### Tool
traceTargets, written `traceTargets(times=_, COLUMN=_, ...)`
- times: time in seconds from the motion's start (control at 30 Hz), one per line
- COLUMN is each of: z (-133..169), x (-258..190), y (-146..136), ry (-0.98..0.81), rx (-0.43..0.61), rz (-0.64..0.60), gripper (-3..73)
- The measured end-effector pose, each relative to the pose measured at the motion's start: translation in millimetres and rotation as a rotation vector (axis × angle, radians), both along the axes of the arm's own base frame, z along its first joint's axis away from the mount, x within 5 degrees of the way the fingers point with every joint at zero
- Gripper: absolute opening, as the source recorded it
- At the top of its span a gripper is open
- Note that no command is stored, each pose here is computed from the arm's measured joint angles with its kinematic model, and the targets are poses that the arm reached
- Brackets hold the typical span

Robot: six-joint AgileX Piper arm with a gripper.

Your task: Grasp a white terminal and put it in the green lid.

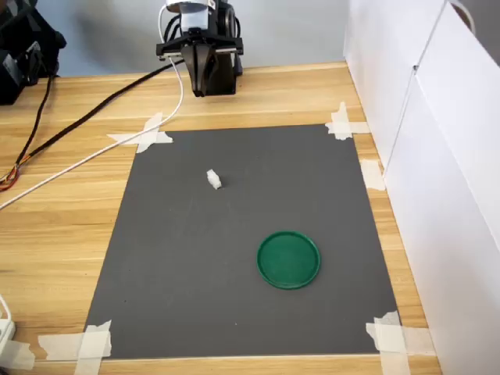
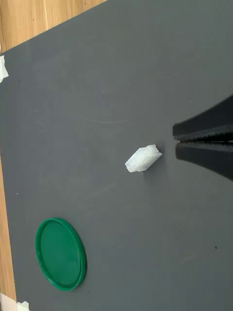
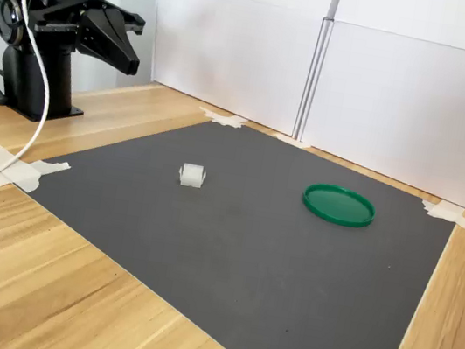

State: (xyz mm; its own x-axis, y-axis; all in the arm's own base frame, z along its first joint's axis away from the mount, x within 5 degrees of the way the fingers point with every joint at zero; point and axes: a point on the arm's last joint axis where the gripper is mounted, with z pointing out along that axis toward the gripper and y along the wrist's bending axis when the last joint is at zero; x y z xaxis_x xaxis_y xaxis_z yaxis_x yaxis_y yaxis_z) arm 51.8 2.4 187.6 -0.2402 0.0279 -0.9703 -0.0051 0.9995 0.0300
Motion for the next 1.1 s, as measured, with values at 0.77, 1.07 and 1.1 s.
traceTargets(times=0.77, z=24.2, x=0.9, y=3.0, ry=0.069, rx=0.049, rz=0.021, gripper=-2.1)
traceTargets(times=1.07, z=57.6, x=24.2, y=3.6, ry=0.281, rx=0.045, rz=0.040, gripper=-2.1)
traceTargets(times=1.1, z=60.2, x=28.2, y=3.7, ry=0.309, rx=0.045, rz=0.042, gripper=-2.1)
